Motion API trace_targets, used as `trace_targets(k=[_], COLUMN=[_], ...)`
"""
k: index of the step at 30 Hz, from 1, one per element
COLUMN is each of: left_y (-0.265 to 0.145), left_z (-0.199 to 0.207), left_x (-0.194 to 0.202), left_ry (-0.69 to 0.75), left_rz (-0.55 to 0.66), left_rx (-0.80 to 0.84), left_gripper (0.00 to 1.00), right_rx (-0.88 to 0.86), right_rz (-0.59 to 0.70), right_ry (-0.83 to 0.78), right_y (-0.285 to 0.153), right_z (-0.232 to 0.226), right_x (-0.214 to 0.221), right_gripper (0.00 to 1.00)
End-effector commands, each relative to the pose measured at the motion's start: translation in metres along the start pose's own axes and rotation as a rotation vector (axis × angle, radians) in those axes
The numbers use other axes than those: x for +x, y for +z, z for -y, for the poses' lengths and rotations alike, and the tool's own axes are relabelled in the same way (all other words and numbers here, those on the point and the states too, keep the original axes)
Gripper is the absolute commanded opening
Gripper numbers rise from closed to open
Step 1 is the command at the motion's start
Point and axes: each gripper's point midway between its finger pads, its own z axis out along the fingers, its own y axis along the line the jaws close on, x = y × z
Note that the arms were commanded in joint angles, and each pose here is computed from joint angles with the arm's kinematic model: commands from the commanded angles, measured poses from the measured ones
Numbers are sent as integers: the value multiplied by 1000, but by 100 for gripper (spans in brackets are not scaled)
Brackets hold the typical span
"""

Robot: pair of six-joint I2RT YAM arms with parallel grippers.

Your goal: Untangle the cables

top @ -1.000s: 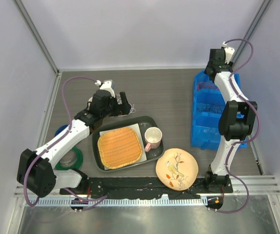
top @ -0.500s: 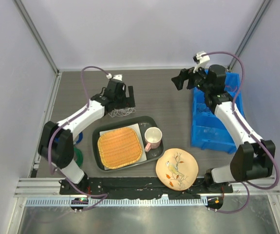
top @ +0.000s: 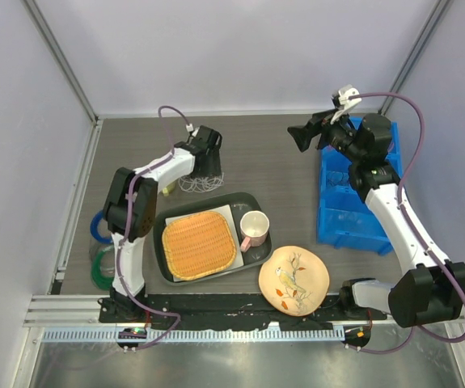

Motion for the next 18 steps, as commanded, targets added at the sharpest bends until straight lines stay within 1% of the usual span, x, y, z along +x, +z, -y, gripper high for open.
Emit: trace_targets(k=[1, 2, 3, 4, 6, 7, 8, 9, 10, 11, 12, 13, 14, 15, 16, 17, 18], left_y=[12, 12, 11, 8, -8, -27, -37, -51, -60, -89, -104, -113, -145, -162, -171, -196, -211], left_z=[-15, -10, -7, -1, 12, 20, 25, 33, 38, 44, 52, 55, 66, 75, 77, 82, 86], left_x=[-12, -18, -19, -22, -44, -59, -65, -80, -81, -96, -107, -104, -112, -120, -117, -122, -129], left_ry=[19, 23, 32, 40, 39, 29, 25, 11, 3, -30, -44, -46, -48, -68, -72, -68, -87], left_rz=[4, 7, -4, -11, 36, 78, 99, 156, 164, 219, 266, 267, 305, 348, 355, 388, 425], left_rx=[-97, -82, -70, -38, 16, 72, 105, 153, 200, 257, 315, 362, 464, 536, 575, 650, 696], left_gripper=[50, 35, 8, 0, 0, 0, 0, 0, 0, 0, 0, 0, 0, 0, 0, 0, 0], right_rx=[13, 4, -13, -64, -137, -180, -256, -300, -324, -350, -370, -381, -391, -409, -418, -426, -434], right_rz=[50, 48, 46, 40, 15, 3, -5, -24, -32, -35, -35, -36, -35, -33, -31, -32, -33], right_ry=[-10, -12, -16, -21, -58, -75, -119, -136, -151, -183, -201, -216, -234, -258, -271, -278, -298], right_y=[-4, -4, -4, -4, -4, -5, -7, -10, -11, -13, -14, -15, -15, -14, -14, -13, -12], right_z=[0, -1, -4, -12, -22, -28, -39, -46, -50, -54, -59, -63, -65, -71, -74, -77, -79], right_x=[-17, -16, -15, -13, -7, -4, 1, 6, 10, 12, 15, 17, 19, 22, 23, 25, 27], right_gripper=[93, 93, 93, 93, 93, 93, 93, 93, 93, 93, 93, 93, 93, 93, 94, 94, 94])
